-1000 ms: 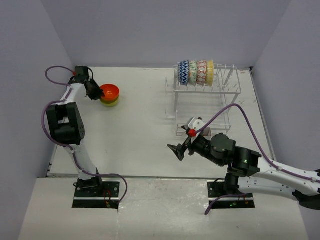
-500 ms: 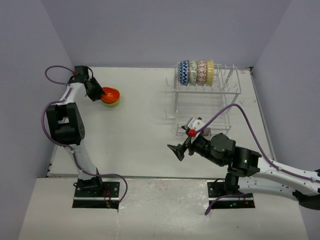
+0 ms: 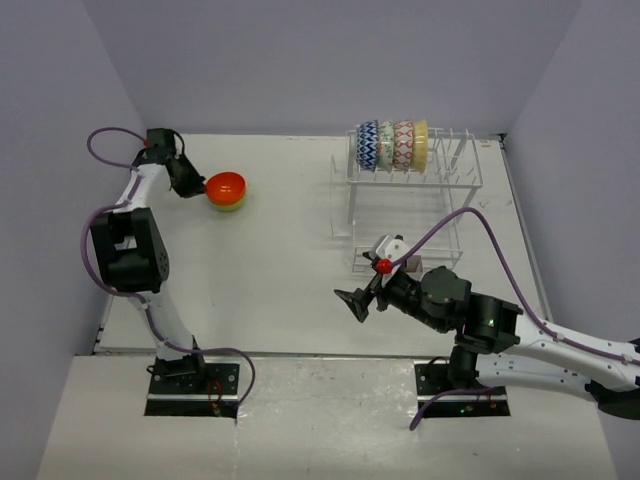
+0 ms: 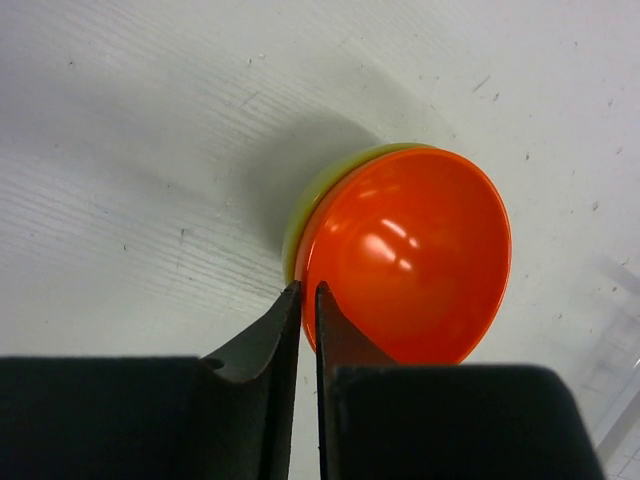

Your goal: Unload the bowls from the dish rack

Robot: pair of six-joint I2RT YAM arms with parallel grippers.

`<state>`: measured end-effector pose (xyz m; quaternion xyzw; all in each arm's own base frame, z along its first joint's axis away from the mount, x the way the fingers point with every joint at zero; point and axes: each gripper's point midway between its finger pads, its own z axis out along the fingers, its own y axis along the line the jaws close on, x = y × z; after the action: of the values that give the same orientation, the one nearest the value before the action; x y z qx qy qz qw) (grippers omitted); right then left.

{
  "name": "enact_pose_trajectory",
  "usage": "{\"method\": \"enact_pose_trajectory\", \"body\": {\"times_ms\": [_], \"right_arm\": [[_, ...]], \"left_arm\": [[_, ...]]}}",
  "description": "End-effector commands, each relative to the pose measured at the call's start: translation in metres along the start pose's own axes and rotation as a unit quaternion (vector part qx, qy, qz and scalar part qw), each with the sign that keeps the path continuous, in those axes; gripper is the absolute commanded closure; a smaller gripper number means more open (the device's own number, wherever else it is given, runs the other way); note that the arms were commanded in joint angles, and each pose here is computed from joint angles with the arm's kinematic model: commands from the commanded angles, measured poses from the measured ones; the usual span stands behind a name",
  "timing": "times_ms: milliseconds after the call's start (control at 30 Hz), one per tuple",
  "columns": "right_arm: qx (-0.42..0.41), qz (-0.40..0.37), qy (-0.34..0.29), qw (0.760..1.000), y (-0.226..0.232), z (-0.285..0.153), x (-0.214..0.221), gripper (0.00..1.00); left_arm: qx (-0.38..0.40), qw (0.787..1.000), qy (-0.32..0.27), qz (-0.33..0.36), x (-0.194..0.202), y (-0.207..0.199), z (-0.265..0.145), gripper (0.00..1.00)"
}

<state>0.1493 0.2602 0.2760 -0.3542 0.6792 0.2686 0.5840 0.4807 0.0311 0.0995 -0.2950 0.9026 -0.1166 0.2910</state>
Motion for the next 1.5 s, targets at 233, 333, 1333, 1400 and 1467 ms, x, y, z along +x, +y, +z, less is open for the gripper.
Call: {"method": "enact_pose_trajectory", "body": {"times_ms": [233,333,1333,1400,1467], "right_arm": [[0.006,0.007,-0.021,1.000,-0.002,0.001,-0.009,0.01],[0.050,0.033,-0.020,0.998,-0.021,0.004,-0.012,0.01],[0.092,0.333,-0.037,0.938,-0.280,-0.018,-0.094,0.25],[0.092,0.337,-0.034,0.936,-0.290,-0.011,-0.085,0.30],[0.080,0.341,-0.033,0.936,-0.296,-0.003,-0.077,0.38]], "left_arm": [[0.017,0.999,-0.029,0.012,-0.012,-0.012,-0.030,0.81],[0.018,0.998,-0.062,0.014,-0.022,-0.016,-0.059,0.42],[0.151,0.916,-0.346,0.139,0.097,0.003,-0.281,0.00],[0.158,0.916,-0.341,0.143,0.100,0.000,-0.279,0.00],[0.165,0.916,-0.334,0.149,0.103,-0.002,-0.278,0.00]]}}
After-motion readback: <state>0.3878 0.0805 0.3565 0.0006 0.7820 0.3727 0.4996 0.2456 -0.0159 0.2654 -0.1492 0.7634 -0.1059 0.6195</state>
